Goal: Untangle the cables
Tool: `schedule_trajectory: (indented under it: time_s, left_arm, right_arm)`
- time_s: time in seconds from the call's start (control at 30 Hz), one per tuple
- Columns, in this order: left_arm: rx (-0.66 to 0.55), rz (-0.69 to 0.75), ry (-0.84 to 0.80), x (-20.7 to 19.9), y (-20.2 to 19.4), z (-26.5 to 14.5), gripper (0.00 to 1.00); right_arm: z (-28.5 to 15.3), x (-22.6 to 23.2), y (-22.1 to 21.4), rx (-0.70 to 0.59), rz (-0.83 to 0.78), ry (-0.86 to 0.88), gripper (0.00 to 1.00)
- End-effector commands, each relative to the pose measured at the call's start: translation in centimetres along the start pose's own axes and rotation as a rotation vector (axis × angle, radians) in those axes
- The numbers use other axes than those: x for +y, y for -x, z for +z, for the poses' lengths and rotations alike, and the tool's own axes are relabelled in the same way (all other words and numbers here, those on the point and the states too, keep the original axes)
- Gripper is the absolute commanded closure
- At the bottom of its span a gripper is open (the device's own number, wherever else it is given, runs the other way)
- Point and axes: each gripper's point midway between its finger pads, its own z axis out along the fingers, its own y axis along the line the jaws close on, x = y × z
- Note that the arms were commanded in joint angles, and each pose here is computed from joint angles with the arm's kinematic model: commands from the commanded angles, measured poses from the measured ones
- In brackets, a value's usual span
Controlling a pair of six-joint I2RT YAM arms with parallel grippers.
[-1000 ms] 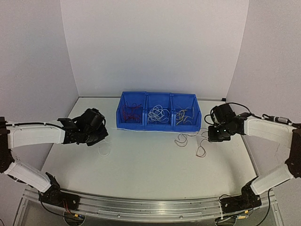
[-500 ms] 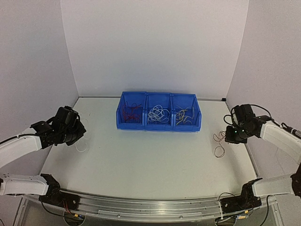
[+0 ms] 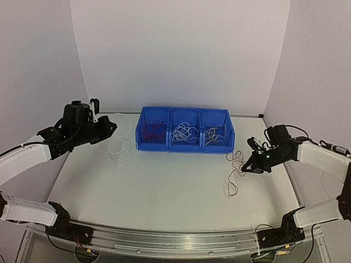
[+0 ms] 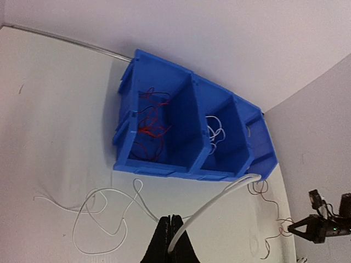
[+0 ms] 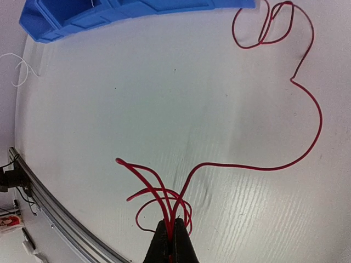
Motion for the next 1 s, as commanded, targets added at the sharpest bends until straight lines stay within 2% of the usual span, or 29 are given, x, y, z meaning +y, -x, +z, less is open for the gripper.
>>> schedule_trajectory:
  time_s: [0.0,0.2,0.23,0.33,0.53,0.63,0.83,0.97]
  left_arm:
    - [-0.044,0.104,-0.26,-7.1,3.8,-0.6,1.0]
    - [-0.069,0.179,-0.428,-13.3,6.8,-1.0,1.0]
    - [-0.065,0.194,-0.447,-14.2,6.9,-0.7,1.0]
    - [-0.071,0.236,-0.508,-17.4,7.7,-0.3,1.0]
    - [-0.077,0.302,-0.579,-23.3,9.1,1.4,1.0]
    - [-0.099,0.315,-0.603,-25.3,10.2,2.3,1.0]
    - [-0.186,0.328,-0.606,-27.7,12.9,4.4,1.0]
    - [-0.217,0.333,-0.63,-28.7,13.3,6.1,1.0]
  right_arm:
    - [2.2,2.6,-1.1,0.081,-0.052,0.092,0.99]
    - [3.5,4.0,-1.3,0.109,-0.13,0.071,0.93]
    - [3.6,4.1,-1.3,0.111,-0.131,0.07,0.9]
    - [3.6,4.2,-1.3,0.115,-0.126,0.072,0.72]
    - [2.5,3.9,-0.7,0.053,-0.132,0.03,0.44]
    - [1.2,3.5,0.0,-0.014,-0.132,-0.019,0.14]
    - [-1.5,2.9,0.8,-0.141,-0.137,-0.091,0.1]
    - [-2.8,2.5,0.9,-0.207,-0.145,-0.123,0.09]
